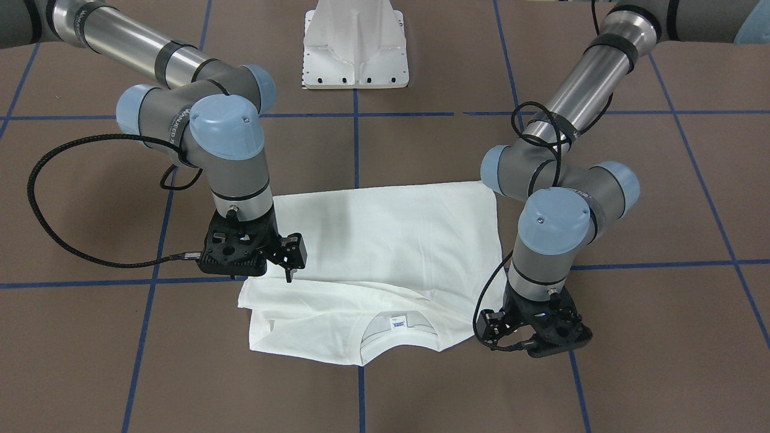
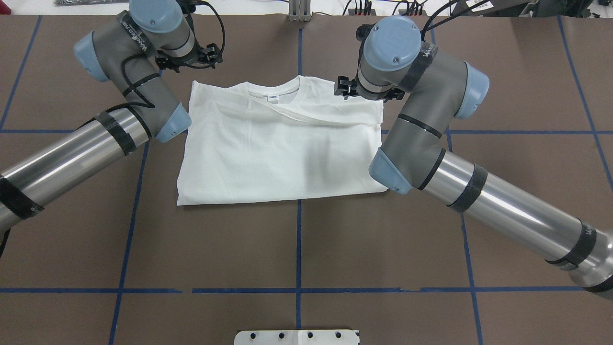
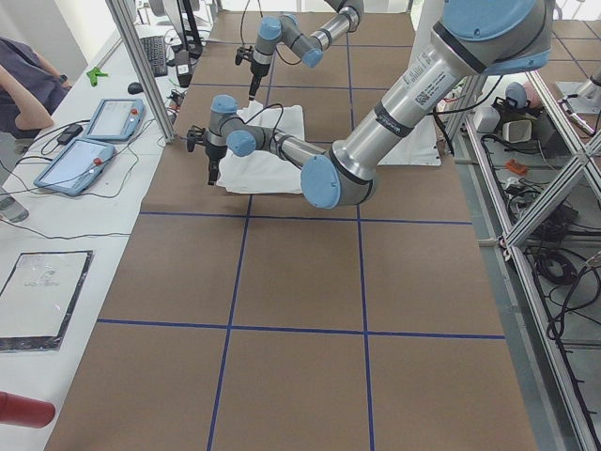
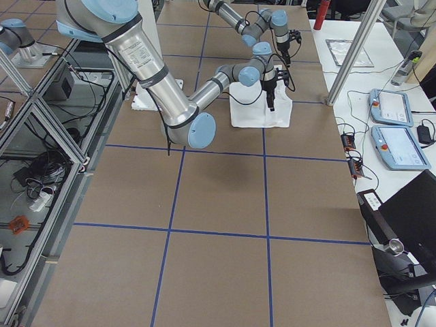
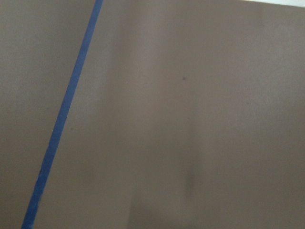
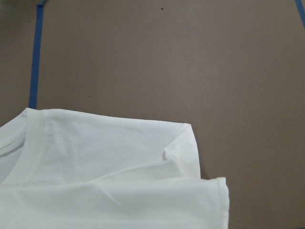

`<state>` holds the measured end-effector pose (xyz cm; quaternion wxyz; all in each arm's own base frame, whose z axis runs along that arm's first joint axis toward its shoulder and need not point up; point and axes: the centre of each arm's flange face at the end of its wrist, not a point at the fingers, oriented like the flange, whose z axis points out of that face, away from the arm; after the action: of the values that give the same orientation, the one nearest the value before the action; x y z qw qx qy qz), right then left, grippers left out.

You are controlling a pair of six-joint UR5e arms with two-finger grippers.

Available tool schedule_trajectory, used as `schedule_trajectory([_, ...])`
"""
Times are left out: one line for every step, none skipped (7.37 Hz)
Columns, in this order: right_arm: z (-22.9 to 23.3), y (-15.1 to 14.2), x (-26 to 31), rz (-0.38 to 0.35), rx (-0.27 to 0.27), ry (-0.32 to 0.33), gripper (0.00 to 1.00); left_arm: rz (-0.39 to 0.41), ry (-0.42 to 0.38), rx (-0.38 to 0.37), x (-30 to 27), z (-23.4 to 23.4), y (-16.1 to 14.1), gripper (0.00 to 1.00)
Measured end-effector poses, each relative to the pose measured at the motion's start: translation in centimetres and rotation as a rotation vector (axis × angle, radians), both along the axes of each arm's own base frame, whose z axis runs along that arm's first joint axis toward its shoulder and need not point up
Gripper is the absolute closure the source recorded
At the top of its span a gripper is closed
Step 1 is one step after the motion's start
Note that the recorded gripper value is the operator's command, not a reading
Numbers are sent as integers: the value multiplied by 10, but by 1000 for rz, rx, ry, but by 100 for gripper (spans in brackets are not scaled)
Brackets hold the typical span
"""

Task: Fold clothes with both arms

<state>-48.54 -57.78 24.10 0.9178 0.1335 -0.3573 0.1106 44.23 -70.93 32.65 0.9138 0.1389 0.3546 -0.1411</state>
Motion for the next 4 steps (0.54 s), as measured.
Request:
schedule_trajectory([-7,15,-18,4,-6,-10,0,28,-1,16,-3,-2,-1,0])
schedule_trajectory([-13,34,-43,18,-3,-8,0,73,6,33,-9,-4,-1,0])
schedule_trajectory([-15,51,-65,36,7,4,0,110,18,51,-19,-3,4,0])
schedule_trajectory([-12,59,-82,49,20,30,0,129,29,62,-25,-3,9,0])
